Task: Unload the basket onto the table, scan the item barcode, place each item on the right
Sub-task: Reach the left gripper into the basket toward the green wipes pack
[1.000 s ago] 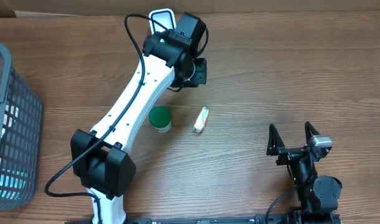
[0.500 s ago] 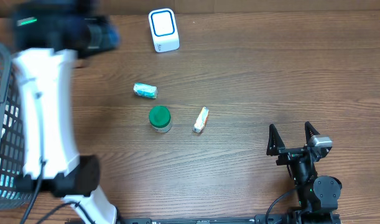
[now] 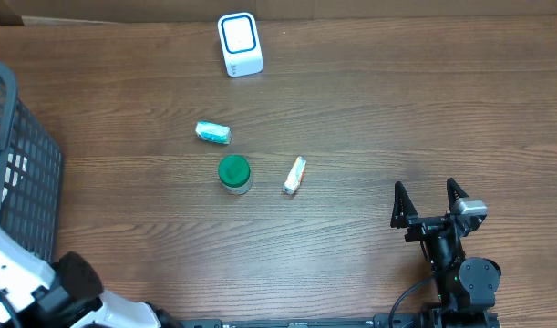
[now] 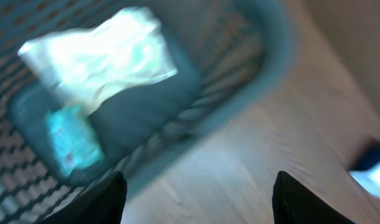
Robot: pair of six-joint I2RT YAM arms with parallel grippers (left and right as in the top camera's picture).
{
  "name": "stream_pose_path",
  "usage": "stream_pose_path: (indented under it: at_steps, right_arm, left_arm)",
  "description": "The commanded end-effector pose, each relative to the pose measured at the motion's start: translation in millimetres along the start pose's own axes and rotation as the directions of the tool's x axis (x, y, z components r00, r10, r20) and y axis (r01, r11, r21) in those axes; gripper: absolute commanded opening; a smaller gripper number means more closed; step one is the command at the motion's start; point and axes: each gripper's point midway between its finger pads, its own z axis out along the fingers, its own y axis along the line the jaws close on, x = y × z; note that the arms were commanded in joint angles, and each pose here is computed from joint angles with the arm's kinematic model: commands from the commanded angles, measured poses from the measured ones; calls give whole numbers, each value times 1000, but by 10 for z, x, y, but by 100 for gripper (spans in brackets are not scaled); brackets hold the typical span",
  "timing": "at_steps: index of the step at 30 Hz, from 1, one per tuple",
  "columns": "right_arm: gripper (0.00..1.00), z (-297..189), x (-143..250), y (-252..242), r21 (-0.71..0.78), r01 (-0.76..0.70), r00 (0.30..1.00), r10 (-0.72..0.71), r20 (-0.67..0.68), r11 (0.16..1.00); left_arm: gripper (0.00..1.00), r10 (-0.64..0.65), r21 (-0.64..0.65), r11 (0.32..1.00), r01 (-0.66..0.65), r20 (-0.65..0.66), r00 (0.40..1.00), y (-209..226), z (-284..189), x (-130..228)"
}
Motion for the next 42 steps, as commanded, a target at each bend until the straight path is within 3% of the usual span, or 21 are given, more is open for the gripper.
stream_pose_path:
  at_steps: [1,9,16,22,24,31,42]
  right_arm:
    - [100,2,21,-10,5,2,1000,-2,4,1000]
    - [100,2,21,-10,5,2,1000,-2,4,1000]
    - [100,2,21,-10,4,2,1000,-2,4,1000]
    - [100,2,21,-10,4,2,1000,-2,4,1000]
    - [100,2,21,-10,4,2,1000,-2,4,1000]
    - [100,2,21,-10,4,2,1000,-2,4,1000]
    - [100,2,21,-10,5,2,1000,-2,4,1000]
  left_arm:
    - [63,-129,-121,985,123,-45,991,412,234,2]
    - [65,-271,-287,931,224,-136,953,1143,828,161]
    - [66,-336,-402,888,224,-233,913,1561,1425,595]
    - [91,-365,-470,859,205,-280,888,1822,1886,1021]
    - [93,-347,-470,864,180,-299,889,1882,2043,1141]
    - [90,-286,-445,887,126,-313,906,1939,2392,1276]
    - [86,-250,-478,872,104,-255,934,2038,2418,1130]
